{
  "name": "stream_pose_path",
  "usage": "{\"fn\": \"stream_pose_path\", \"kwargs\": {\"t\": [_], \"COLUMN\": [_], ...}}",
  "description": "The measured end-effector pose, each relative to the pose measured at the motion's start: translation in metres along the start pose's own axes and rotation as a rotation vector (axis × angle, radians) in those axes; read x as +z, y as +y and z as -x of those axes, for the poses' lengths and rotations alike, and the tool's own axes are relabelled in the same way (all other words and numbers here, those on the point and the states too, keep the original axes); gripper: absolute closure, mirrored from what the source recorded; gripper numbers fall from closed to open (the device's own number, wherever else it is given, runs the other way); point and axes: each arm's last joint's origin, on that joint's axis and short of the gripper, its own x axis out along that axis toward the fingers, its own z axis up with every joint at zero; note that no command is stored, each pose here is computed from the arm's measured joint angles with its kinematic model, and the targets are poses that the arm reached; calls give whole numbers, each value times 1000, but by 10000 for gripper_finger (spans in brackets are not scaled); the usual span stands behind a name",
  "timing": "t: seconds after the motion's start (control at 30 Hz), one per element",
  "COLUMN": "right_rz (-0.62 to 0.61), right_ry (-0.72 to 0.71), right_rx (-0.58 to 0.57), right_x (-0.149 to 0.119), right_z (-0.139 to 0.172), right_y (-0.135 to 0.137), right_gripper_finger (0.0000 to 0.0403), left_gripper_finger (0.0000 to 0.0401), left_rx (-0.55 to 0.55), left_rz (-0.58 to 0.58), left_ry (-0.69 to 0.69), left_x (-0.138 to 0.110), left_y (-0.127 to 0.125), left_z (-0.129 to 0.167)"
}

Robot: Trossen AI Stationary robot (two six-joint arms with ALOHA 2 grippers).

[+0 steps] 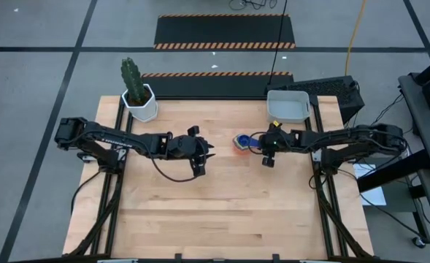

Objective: Nest measuring cups in basket
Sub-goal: Put the stacked measuring cups into the gray bin

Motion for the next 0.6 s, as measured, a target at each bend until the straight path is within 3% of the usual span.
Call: {"fn": "stream_pose_path", "kwargs": {"t": [0.33, 0.47, 0.6], "right_rz": [-28, -45, -53], "right_ry": [-31, -48, -29], "right_rx": [-70, -116, -138], "right_x": [-1, -3, -8], "right_z": [18, 28, 34], "right_y": [-22, -33, -41], "right_gripper_finger": [293, 321, 374], "left_gripper_finger": [265, 265, 265], "left_rx": [-16, -20, -21], "left_rz": [26, 26, 24], "left_ry": [-8, -6, -3], "left_x": [1, 0, 0], "left_y": [10, 9, 9], "left_z": [-2, -2, -2]}}
